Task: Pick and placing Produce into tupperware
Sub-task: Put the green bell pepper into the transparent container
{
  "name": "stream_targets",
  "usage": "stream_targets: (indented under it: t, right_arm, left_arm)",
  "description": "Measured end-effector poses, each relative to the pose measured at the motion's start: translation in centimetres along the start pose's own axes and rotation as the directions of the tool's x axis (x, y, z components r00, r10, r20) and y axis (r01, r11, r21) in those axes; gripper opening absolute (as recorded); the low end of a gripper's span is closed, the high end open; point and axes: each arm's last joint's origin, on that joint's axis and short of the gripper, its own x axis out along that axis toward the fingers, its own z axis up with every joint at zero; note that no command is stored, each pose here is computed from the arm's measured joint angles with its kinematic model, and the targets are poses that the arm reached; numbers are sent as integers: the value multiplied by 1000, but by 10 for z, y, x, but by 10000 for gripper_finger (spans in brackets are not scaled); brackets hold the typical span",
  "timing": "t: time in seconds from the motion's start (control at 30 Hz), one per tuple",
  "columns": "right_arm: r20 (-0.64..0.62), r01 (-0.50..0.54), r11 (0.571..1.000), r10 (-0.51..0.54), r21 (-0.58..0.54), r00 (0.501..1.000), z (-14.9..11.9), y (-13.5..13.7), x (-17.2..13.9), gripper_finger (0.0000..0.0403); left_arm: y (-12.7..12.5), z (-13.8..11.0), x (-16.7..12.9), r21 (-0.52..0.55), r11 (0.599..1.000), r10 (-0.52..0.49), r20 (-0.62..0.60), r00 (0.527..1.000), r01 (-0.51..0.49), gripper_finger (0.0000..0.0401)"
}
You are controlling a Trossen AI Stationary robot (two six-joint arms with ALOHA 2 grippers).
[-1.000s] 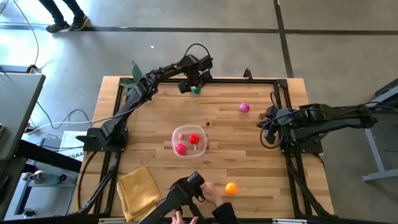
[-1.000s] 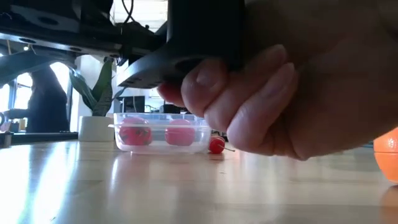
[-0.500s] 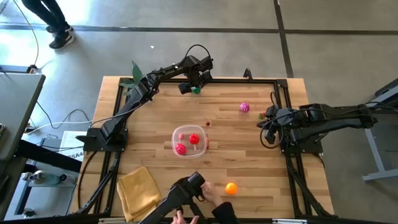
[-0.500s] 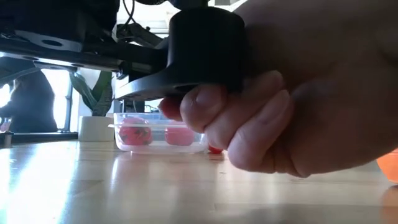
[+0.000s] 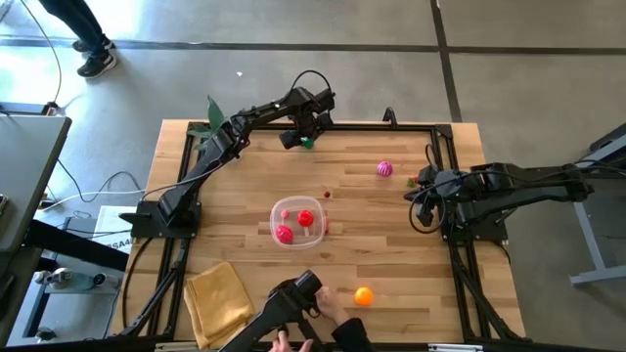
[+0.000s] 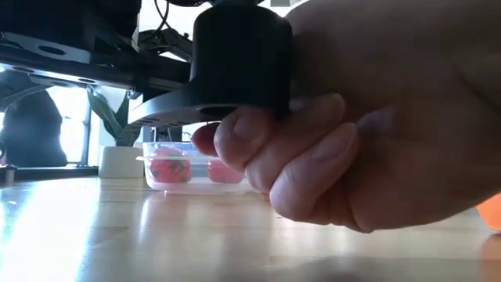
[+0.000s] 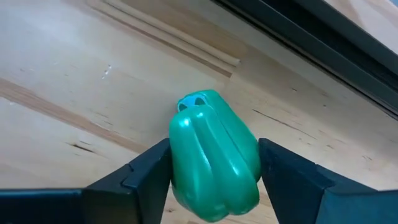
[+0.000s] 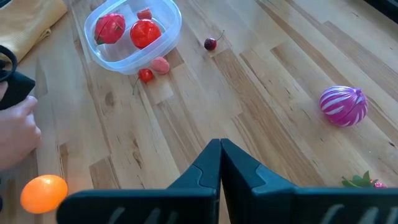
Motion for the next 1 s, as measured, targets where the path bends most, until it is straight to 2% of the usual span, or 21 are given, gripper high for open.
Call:
stream_targets:
  t: [0.17,0.5,1.0]
  right_arm:
    - [0,0,1000,0,0,1000,0,0,0,0]
    - [0,0,1000,0,0,1000,0,0,0,0]
    - [0,0,1000,0,0,1000,0,0,0,0]
  left_arm:
    - [0,1,0,15,1000,3,12,1000,-4,243]
    - [0,1,0,11,1000,4,20,1000,-5,222]
    - [0,1,0,17,1000,6,31,1000,-6,226]
